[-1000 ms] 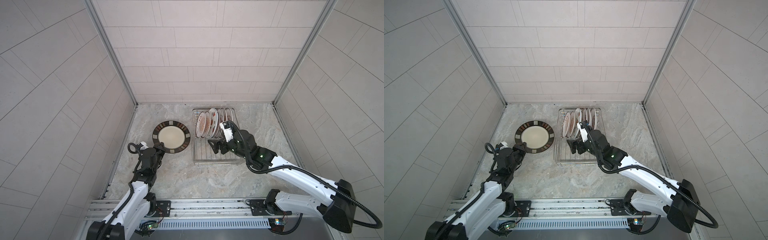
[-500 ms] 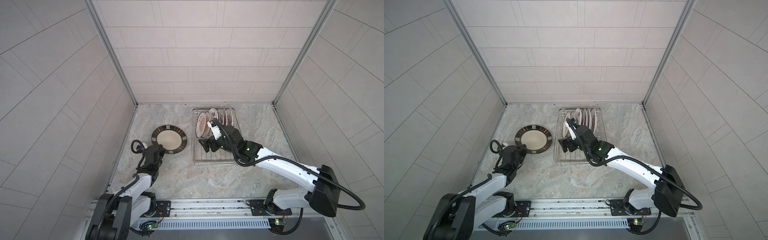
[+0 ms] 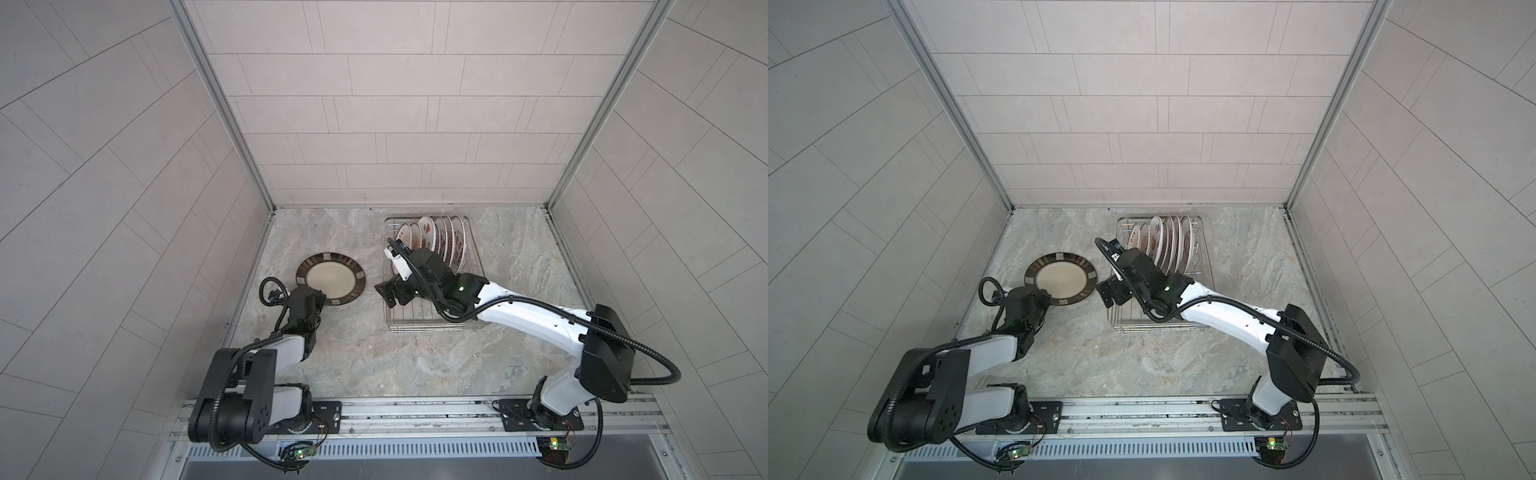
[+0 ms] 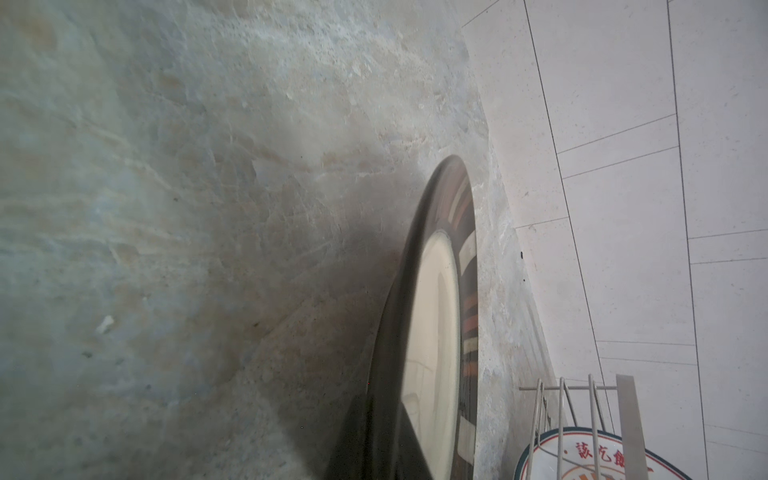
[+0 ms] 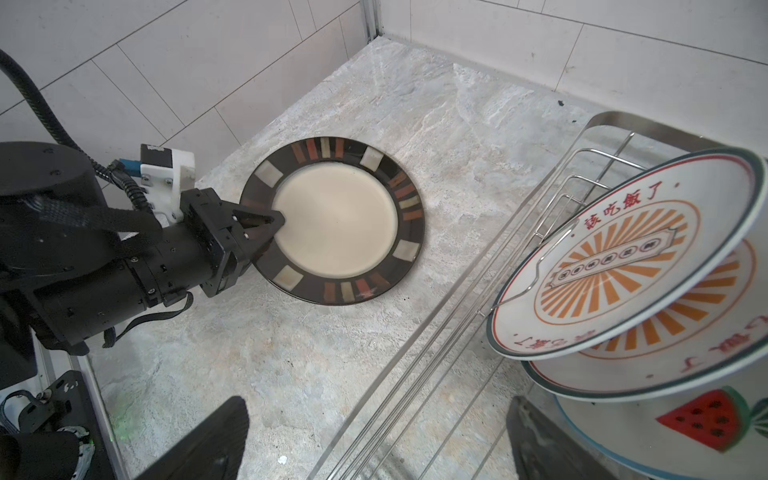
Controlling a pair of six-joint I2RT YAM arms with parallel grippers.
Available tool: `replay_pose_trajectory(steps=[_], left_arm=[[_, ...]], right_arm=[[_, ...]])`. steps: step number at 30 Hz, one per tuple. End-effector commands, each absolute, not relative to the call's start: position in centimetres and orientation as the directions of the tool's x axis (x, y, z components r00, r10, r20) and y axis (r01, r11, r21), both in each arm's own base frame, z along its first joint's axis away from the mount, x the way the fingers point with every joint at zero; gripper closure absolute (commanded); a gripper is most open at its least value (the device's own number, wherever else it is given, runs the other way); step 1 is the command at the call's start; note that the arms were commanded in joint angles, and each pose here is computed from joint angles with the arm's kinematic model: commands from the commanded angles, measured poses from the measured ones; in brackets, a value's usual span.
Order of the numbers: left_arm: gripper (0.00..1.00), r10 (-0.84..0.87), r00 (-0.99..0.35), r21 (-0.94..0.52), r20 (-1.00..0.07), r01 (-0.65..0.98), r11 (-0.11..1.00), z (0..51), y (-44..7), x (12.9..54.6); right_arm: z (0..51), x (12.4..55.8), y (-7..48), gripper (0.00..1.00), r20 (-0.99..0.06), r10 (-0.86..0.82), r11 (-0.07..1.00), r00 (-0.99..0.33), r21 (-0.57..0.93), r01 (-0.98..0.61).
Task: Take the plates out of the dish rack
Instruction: 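Lower the dark-rimmed plate onto the table with the left gripper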
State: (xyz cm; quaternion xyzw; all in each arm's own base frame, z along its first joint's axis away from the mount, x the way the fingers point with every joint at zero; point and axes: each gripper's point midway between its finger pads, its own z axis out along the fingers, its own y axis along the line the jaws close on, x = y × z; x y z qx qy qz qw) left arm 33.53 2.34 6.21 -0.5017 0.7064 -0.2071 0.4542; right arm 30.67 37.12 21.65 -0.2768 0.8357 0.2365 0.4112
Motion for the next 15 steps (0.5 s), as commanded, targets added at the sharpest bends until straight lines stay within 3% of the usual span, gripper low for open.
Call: replay_pose_trajectory(steps=[1,11,15], left_arm=[[1.0,-0.886,0.094,-0.84,-0.454,-0.378,0.39,12.3,4.3,37.1],[1.0,-0.896,0.127,-0.843,-0.425,-0.415,0.342,8.8,6.5,40.6],[0.91,-0.899,0.119,-0.838,-0.421,-0.43,0.336,7.4,6.9,41.9]], right_arm=[[21.7,30.7,39.1,0.02,-0.825,-0.28,0.691,-0.491,0.182,-0.699],[19.2,32.8,42.8,0.04,-0.794,-0.314,0.675,-0.521,0.199,-0.711],[18.5,33.4,43.0,0.04,-0.787,-0.327,0.687,-0.524,0.182,-0.703]])
